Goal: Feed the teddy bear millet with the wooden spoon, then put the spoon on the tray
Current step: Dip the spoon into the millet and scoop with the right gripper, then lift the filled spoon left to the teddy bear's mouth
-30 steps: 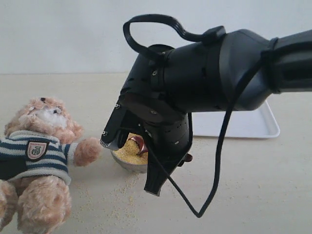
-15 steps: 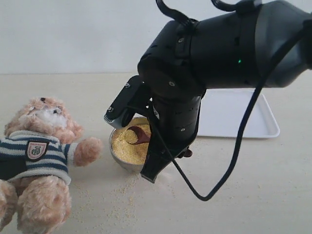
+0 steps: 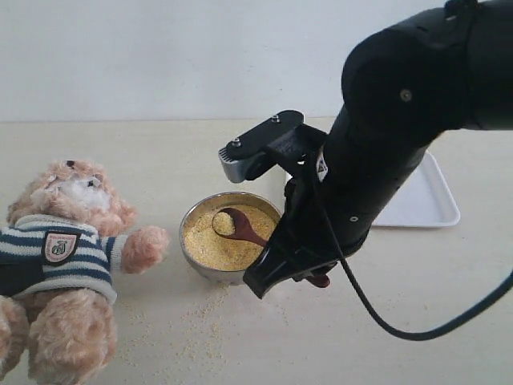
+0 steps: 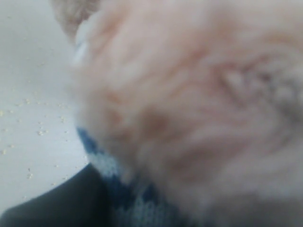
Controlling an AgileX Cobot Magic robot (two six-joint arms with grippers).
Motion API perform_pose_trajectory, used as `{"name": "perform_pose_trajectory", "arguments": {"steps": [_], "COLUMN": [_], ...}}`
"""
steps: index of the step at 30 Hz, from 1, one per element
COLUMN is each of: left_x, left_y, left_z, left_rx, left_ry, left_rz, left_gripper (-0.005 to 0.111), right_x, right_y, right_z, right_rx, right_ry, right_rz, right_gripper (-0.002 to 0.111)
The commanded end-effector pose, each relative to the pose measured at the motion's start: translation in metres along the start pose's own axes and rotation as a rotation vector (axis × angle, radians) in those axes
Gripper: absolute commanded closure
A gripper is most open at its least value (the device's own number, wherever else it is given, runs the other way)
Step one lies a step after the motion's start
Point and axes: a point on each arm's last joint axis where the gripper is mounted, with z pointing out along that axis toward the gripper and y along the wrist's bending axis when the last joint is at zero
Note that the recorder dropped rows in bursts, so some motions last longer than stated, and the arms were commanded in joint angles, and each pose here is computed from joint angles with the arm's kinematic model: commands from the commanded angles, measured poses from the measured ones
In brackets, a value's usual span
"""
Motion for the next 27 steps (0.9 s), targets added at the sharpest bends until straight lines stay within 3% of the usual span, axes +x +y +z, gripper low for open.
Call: {"name": "perform_pose_trajectory", "arguments": {"steps": [1, 7, 20, 24, 27], "left_x": [-0.001, -0.001, -0.001, -0.001, -0.001], "left_y": [-0.002, -0.002, -0.002, -0.002, -0.002], "left_z": [0.000, 0.000, 0.000, 0.000, 0.000], "left_rx": [0.030, 0.030, 0.030, 0.028, 0.028], "left_ry": [-0.012, -0.012, -0.012, -0.012, -0.012], "left_rz": [0.001, 0.001, 0.001, 0.001, 0.001], "left_gripper": [0.102, 0.102, 0.102, 0.102, 0.102], "right_x": [0.005, 0.006, 0.007, 0.004, 0.008], "right_y": [0.000, -0.004, -0.003, -0.013, -0.009], "right_z": [-0.005, -0.004, -0.005, -0.005, -0.007], "right_rx": [-0.046, -0.068, -0.139, -0.120, -0.159], "right_ry": [-0.048, -0.056, -0.044, -0.074, -0.039], "right_rz": [0.026, 0.098, 0.056, 0.135, 0.102], "right_gripper": [0.108, 0.108, 0.108, 0.108, 0.108]}}
